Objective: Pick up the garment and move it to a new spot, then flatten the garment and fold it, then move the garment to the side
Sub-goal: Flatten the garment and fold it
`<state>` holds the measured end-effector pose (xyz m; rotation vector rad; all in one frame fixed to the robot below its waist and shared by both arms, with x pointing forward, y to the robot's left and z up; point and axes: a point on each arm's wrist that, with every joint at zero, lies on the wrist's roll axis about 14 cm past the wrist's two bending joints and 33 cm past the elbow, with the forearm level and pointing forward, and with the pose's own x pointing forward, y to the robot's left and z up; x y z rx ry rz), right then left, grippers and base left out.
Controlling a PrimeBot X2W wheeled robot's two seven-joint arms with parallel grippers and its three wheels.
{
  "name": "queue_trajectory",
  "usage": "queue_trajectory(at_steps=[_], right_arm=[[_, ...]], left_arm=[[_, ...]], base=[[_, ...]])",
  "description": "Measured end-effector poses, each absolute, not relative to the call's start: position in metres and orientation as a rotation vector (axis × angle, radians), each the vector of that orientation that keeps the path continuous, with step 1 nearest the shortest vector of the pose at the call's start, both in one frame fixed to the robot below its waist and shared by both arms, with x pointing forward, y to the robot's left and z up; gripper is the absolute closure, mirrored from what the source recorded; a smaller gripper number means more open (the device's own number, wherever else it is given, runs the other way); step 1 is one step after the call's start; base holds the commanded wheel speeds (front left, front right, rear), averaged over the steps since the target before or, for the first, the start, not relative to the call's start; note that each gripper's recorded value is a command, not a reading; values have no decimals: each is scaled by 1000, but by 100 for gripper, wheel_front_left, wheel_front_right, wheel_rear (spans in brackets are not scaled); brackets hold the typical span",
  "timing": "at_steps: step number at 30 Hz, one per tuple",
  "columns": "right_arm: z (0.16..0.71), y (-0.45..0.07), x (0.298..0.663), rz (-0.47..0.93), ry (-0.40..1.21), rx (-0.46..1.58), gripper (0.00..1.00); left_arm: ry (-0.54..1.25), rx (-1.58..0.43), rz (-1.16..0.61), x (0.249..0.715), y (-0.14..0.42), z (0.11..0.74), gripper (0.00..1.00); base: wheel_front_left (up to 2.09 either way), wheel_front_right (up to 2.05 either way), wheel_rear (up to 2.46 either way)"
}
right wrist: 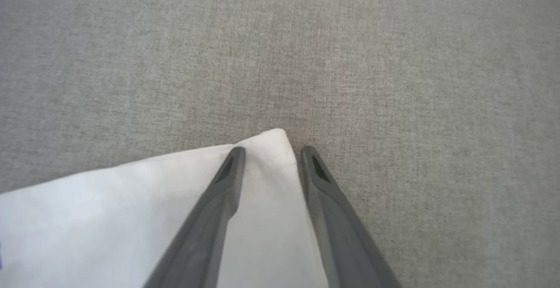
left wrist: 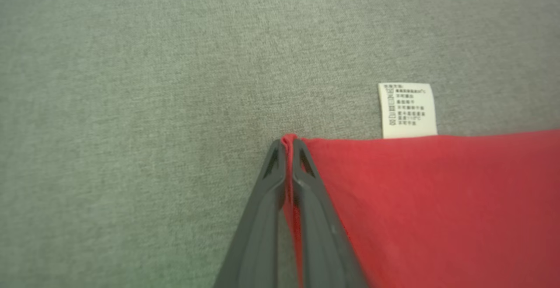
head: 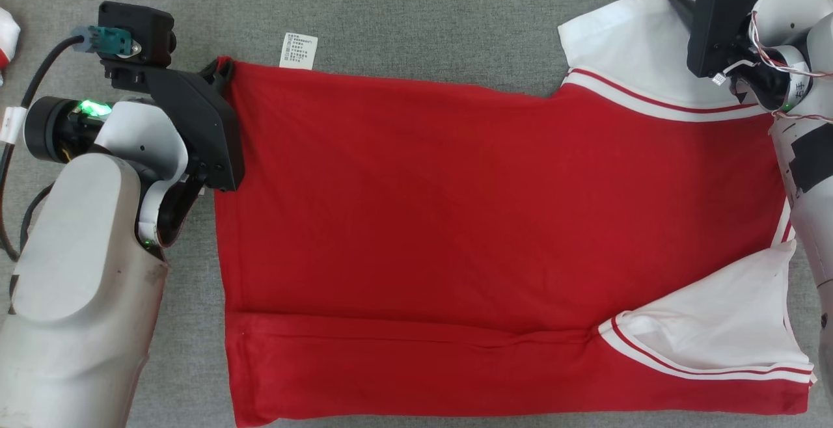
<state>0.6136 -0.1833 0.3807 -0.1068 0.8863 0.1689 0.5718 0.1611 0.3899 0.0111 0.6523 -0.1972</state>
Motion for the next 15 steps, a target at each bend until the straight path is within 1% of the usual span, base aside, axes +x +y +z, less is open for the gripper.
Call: queue_trajectory(at_steps=[2,3,7,9,15], right_arm=[[380,-183,614,173,888,-113,100],[383,-184,617,173,861,-120,100],[403,-198,635,146,686,-163,100],[412,-198,641,144,626,-179,100],[420,-185,634,163,582,-144,100]], left_arm=[[647,10,-199,572,161,390,100],[639,9,-199,573,160,390,100],[600,-19,-186,578,159,393,100],[571,-27,-182,579,158,396,100],[490,-36,-178,580,153,408,100]], base=[[0,0,0],[0,0,0],[0,0,0],[0,0,0],[0,0,0]])
